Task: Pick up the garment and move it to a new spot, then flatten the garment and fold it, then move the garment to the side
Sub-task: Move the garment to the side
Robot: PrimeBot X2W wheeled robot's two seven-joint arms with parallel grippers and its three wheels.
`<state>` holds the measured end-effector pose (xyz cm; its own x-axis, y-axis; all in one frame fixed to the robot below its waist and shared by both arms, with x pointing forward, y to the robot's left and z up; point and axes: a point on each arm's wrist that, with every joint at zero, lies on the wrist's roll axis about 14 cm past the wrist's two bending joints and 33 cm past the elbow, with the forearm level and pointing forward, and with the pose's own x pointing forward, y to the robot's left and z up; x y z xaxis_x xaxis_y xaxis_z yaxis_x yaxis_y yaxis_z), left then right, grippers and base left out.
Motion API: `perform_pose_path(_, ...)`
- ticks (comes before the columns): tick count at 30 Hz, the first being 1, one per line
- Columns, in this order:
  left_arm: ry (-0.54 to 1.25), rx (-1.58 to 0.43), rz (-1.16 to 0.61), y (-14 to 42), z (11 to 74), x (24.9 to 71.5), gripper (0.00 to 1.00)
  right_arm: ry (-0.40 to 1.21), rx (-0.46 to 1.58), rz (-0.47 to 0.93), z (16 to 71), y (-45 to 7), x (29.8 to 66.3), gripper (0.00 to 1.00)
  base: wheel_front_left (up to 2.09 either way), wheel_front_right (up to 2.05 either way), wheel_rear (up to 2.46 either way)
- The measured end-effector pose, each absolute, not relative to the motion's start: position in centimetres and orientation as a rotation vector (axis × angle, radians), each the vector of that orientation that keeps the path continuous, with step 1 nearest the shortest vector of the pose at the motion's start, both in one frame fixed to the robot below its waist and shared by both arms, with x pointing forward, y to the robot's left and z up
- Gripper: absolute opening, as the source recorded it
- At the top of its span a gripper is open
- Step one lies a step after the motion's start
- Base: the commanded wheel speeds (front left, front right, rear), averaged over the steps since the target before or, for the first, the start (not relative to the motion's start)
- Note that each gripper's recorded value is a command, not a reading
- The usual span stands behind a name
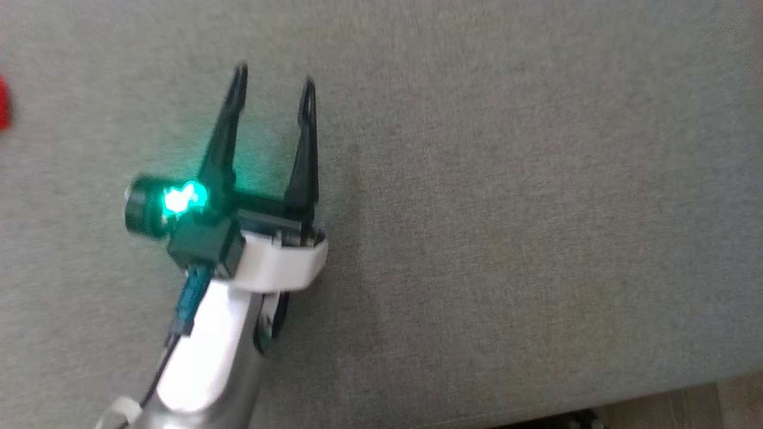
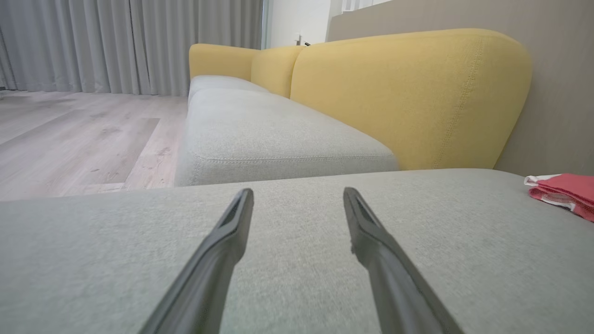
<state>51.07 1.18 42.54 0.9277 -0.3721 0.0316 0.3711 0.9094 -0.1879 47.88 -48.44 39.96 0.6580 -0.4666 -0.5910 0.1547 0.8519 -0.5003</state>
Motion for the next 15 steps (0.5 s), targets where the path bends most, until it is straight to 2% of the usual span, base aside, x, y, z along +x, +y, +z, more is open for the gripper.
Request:
perform_pose_path(6,0.043,-0.146,-0.337,2.9,43.8,47.3,1.0,0.597,-0.354,-0.232,41.3,-41.8,48.8,1.0,0.0,0.0,0.0)
perform_pose_path(15,0.085,-0.09,-0.26,6.0,45.2,41.0,1.0,0.367,-0.11,0.005,41.6,-27.6,44.5,1.0,0.0,0.0,0.0)
